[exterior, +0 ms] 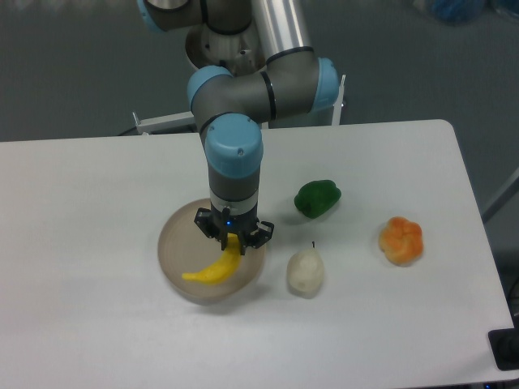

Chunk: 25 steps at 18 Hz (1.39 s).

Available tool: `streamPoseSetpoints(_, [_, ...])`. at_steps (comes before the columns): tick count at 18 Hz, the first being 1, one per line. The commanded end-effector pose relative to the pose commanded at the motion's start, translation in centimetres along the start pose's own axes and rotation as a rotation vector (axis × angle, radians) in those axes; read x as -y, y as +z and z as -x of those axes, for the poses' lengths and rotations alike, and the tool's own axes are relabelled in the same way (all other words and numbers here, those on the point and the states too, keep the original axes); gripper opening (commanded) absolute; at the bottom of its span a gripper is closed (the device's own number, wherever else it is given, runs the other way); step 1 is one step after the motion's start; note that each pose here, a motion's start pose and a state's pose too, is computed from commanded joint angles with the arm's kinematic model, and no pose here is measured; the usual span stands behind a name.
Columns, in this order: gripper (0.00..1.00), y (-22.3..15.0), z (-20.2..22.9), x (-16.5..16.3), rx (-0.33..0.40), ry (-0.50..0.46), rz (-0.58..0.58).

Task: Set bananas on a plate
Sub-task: 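Lower the banana onto the plate and open the gripper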

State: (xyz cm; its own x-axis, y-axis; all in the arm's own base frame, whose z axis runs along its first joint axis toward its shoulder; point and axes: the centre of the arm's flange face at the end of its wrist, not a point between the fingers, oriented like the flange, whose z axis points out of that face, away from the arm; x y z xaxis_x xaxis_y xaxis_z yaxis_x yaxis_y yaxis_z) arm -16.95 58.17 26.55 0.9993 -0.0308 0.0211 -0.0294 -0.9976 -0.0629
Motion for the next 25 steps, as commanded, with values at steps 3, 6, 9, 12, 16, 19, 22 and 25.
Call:
streamPoseSetpoints(3, [0.32, 1.2, -0.2, -0.5, -0.012, 0.005, 0.02])
streamPoseSetpoints(6, [0.32, 2.0, -0.4, -0.5, -0.005, 0.007, 0.012])
streamPoseSetpoints(9, [0.32, 2.7, -0.6, -0.5, -0.003, 0.0, 0.004])
streamPoseSetpoints(12, [0.32, 3.3, -0.9, -0.5, -0.006, -0.004, 0.013])
streamPoseSetpoints(16, [0.32, 3.8, -0.8, -0.2, 0.002, -0.07, -0.005])
streamPoseSetpoints(19, [0.32, 4.5, -1.0, -0.1, -0.003, -0.095, 0.004])
streamPoseSetpoints(22, [0.32, 5.2, -1.0, -0.1, -0.004, -0.094, 0.016])
streamPoseSetpoints(25, [0.32, 5.3, -1.0, -0.2, -0.005, -0.093, 0.018])
